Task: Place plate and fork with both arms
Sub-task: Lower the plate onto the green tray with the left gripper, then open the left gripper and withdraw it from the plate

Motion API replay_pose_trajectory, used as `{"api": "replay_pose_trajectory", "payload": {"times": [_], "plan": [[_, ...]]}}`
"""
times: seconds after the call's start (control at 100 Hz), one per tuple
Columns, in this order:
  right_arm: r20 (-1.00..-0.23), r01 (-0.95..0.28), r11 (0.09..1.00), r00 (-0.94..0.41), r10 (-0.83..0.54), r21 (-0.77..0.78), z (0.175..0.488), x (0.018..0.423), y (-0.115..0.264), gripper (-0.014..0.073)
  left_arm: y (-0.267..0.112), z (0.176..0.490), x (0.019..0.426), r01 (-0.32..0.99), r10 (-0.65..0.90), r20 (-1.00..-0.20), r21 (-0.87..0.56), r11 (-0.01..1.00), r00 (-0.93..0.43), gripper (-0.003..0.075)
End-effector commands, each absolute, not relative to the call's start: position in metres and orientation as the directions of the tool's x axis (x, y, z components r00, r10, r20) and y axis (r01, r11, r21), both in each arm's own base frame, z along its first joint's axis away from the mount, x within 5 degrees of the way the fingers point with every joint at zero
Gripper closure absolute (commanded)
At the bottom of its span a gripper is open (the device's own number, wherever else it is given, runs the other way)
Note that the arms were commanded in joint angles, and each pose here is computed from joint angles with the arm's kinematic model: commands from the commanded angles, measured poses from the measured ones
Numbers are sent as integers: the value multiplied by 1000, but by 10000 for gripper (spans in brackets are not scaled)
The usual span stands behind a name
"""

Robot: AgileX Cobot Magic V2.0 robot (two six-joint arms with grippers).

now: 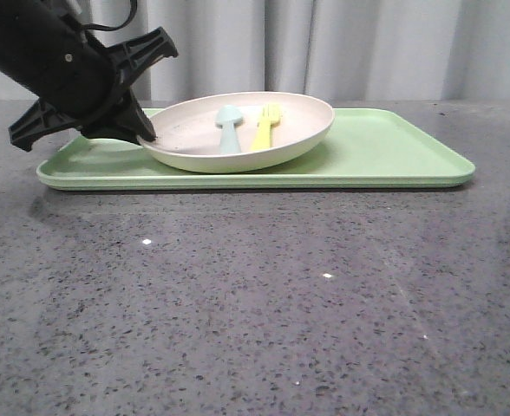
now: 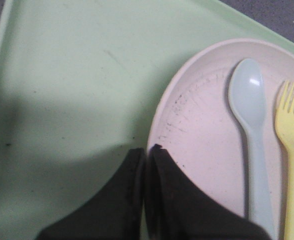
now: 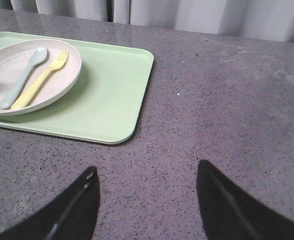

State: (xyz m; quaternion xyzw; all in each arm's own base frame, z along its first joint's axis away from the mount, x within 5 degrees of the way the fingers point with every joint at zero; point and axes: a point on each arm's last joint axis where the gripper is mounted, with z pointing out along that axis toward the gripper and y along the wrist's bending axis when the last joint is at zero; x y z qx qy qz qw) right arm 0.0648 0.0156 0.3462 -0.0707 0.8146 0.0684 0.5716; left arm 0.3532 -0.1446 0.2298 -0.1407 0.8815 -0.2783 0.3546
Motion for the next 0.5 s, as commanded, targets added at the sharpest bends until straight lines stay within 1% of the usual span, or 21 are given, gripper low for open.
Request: {"api": "replay_pose_trajectory", "payload": {"times": [0.0, 0.31, 0.38, 0.49], "plan": [[-969, -182, 983, -245, -18, 28, 363, 68, 15, 157, -147, 259, 354, -13, -481, -585, -627, 779, -653, 739], [-969, -182, 983, -245, -18, 28, 363, 68, 15, 157, -147, 259, 354, -7, -472, -592, -619, 785, -653, 731], [-969, -182, 983, -245, -18, 28, 363, 68, 15, 157, -147, 258, 354, -5, -470, -593, -618, 787, -653, 692], [-969, -182, 983, -245, -18, 28, 363, 68, 15, 157, -147, 258, 354, -5, -470, -593, -618, 787, -653, 580]]}}
